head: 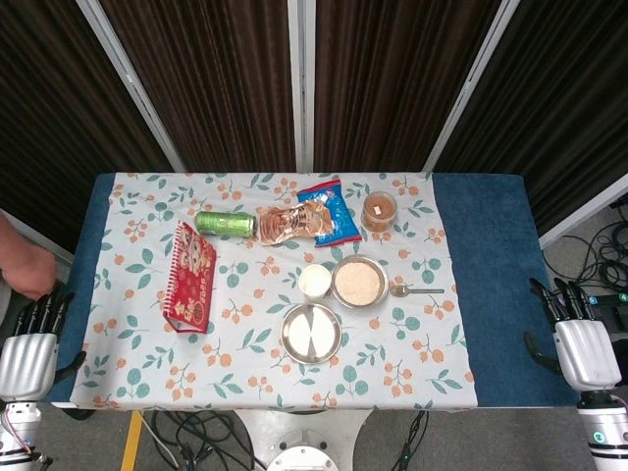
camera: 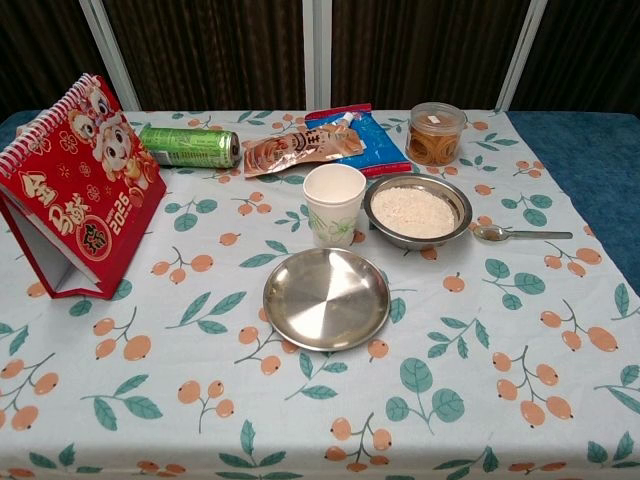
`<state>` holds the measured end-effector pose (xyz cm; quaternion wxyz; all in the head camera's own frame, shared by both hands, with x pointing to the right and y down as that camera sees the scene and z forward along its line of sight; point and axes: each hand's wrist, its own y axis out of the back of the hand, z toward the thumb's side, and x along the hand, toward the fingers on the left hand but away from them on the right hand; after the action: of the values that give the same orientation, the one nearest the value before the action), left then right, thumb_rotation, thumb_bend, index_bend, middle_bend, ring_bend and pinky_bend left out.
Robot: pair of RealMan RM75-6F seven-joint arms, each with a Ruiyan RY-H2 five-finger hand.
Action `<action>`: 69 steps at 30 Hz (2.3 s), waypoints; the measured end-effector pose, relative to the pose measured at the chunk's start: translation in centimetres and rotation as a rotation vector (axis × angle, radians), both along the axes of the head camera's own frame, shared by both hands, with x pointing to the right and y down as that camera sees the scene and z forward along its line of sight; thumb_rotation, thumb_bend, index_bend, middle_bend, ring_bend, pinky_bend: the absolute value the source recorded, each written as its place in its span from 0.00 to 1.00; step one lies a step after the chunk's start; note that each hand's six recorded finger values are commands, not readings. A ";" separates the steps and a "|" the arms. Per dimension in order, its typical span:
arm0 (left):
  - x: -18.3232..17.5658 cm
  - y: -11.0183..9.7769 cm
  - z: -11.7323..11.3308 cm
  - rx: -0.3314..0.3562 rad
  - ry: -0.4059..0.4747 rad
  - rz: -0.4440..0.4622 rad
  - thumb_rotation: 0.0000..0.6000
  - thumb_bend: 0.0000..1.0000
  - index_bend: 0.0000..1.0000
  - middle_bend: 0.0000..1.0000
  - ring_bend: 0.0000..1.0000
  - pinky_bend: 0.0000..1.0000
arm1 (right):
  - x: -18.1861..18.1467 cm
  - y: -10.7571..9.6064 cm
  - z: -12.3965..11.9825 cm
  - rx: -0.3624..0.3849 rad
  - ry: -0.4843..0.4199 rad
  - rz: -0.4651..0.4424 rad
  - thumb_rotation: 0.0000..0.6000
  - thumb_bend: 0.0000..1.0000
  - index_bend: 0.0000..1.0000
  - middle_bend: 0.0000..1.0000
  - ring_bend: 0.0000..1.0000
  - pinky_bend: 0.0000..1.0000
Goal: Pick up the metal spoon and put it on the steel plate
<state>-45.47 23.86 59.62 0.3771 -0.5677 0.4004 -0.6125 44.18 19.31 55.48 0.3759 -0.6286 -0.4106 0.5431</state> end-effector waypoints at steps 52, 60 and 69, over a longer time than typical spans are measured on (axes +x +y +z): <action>-0.3 0.2 0.7 -0.026 -0.002 -0.017 1.00 0.26 0.13 0.10 0.05 0.11 | -10.6 -8.7 20.5 -0.322 0.205 -0.265 1.00 0.27 0.41 0.43 0.07 0.05; -0.4 0.3 0.7 -0.026 -0.003 -0.019 1.00 0.26 0.13 0.10 0.05 0.11 | -10.8 -9.2 20.8 -0.313 0.182 -0.252 1.00 0.27 0.45 0.47 0.10 0.05; -0.5 0.4 0.6 -0.024 -0.005 -0.022 1.00 0.26 0.13 0.10 0.05 0.11 | -10.9 -9.1 21.0 -0.319 0.187 -0.263 1.00 0.27 0.47 0.50 0.11 0.05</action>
<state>-45.93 24.25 60.21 0.3648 -0.5662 0.3982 -0.6228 33.25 10.19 76.50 0.3755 -0.6753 -0.1972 0.6033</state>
